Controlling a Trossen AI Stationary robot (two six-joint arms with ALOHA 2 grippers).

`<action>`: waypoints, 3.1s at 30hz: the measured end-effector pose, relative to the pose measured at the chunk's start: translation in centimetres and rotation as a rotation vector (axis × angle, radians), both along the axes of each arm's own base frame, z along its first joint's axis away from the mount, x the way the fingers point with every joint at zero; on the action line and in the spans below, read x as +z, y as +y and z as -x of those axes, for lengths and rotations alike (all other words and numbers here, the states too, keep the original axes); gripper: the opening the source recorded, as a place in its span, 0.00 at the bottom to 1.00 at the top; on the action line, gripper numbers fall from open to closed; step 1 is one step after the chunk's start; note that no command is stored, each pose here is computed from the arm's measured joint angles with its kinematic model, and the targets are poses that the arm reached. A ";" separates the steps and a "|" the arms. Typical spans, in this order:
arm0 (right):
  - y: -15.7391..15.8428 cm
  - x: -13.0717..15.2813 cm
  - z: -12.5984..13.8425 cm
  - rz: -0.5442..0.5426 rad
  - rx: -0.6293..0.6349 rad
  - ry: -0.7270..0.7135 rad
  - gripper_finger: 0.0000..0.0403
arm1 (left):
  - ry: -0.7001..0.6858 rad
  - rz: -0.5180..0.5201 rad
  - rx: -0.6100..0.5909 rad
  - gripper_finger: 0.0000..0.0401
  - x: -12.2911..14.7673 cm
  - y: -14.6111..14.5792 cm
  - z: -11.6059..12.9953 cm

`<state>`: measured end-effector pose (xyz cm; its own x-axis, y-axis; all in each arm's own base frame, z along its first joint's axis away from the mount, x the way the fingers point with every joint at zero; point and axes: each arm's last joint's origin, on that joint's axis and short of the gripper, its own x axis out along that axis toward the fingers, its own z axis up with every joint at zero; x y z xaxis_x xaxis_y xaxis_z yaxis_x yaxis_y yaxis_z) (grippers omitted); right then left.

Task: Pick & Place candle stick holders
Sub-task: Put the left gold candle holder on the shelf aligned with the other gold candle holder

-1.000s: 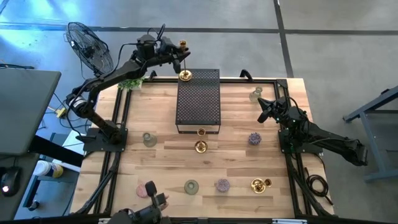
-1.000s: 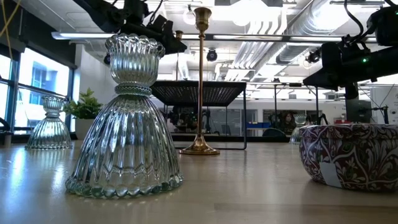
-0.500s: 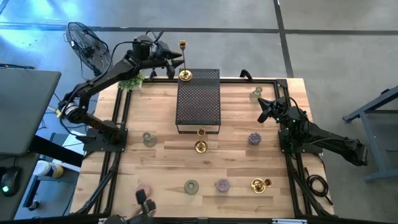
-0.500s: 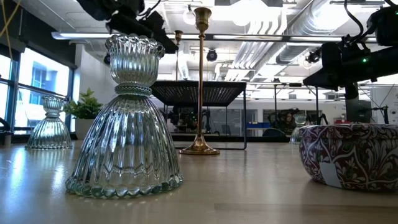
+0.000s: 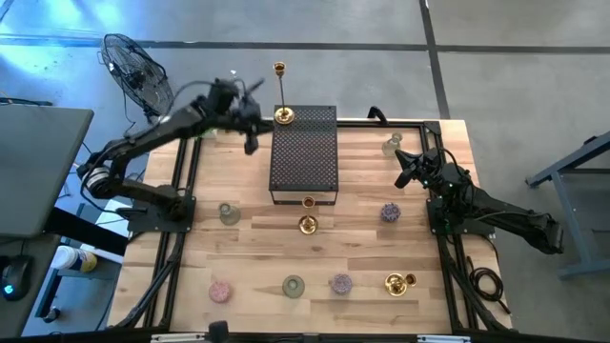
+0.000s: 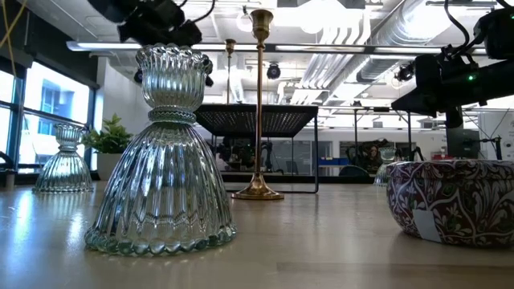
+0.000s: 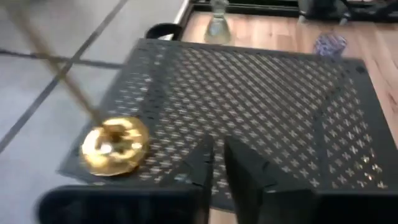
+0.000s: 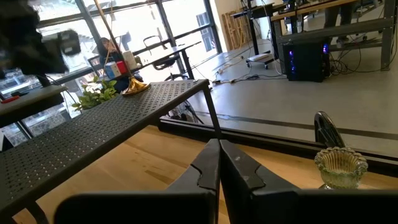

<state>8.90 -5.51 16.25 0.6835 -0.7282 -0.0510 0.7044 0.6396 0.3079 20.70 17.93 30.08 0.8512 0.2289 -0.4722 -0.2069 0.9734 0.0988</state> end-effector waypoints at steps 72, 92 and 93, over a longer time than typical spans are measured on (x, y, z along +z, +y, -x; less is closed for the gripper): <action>0.0 0.0 0.0 0.035 0.003 0.040 0.00 | -0.453 0.069 -0.146 0.12 -6.6 -22.0 -10.7; 0.0 -0.1 0.0 0.033 0.003 0.045 0.00 | -0.526 -0.049 -0.149 0.09 7.5 -19.8 -5.6; 0.0 -0.1 0.0 0.033 0.003 0.046 0.00 | -0.531 -0.057 -0.124 0.09 7.8 -19.2 -5.3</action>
<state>8.94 -5.53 16.19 0.6831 -0.7280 -0.0584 0.7154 0.6508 0.2541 25.99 -1.24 37.93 0.9914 0.1244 0.0399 -0.1269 0.9898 0.0655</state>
